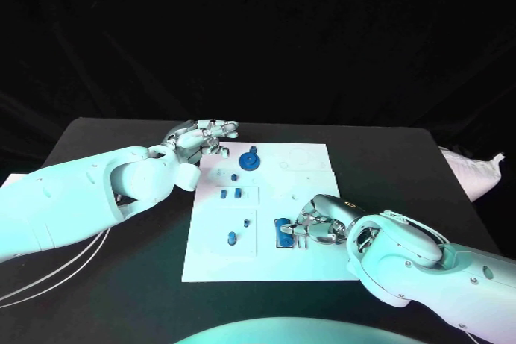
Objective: Assemble the parts on the task board
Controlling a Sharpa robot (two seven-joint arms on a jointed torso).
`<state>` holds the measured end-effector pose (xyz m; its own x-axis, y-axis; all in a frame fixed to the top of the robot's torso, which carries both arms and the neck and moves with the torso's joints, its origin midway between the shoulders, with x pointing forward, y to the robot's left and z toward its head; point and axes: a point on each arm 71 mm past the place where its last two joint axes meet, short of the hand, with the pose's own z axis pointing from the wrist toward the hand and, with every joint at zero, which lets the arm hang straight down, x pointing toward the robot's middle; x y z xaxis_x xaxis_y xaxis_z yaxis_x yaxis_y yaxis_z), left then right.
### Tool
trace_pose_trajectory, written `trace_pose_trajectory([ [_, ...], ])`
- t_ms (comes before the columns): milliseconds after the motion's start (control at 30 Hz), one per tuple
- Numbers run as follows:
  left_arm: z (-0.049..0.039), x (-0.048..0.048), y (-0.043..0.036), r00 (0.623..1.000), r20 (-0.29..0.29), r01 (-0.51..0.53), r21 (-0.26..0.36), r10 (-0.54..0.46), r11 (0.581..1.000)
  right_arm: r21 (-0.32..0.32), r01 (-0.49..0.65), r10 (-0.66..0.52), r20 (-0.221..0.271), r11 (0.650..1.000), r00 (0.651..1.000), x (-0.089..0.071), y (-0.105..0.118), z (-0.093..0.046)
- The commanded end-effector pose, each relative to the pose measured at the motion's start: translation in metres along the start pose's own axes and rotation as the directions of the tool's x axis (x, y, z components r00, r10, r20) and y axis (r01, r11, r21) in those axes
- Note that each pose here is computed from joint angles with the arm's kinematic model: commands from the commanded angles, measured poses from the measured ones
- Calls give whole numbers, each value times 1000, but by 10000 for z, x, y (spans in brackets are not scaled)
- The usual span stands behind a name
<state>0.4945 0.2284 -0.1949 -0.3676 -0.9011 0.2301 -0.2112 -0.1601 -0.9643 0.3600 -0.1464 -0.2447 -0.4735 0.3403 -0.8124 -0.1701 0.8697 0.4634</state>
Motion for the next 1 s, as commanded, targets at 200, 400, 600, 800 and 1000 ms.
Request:
trace_pose_trajectory([
  [200,1,18,-2,1000,-23,0,0,0,1000,-18,50,-51,-47,999,998,38,31,-28],
  [400,4,26,2,1000,-26,1,-3,-1,1000,-23,73,-74,-66,997,995,58,36,-15],
  [600,5,14,3,1000,-22,0,-4,0,1000,-23,62,-63,-50,998,997,60,46,23],
  [800,9,18,5,1000,-24,0,-5,0,1000,-31,31,-31,-24,999,999,56,68,59],
  [1000,11,20,7,1000,-24,0,-6,0,1000,-42,-4,4,-1,999,1000,43,86,63],
])
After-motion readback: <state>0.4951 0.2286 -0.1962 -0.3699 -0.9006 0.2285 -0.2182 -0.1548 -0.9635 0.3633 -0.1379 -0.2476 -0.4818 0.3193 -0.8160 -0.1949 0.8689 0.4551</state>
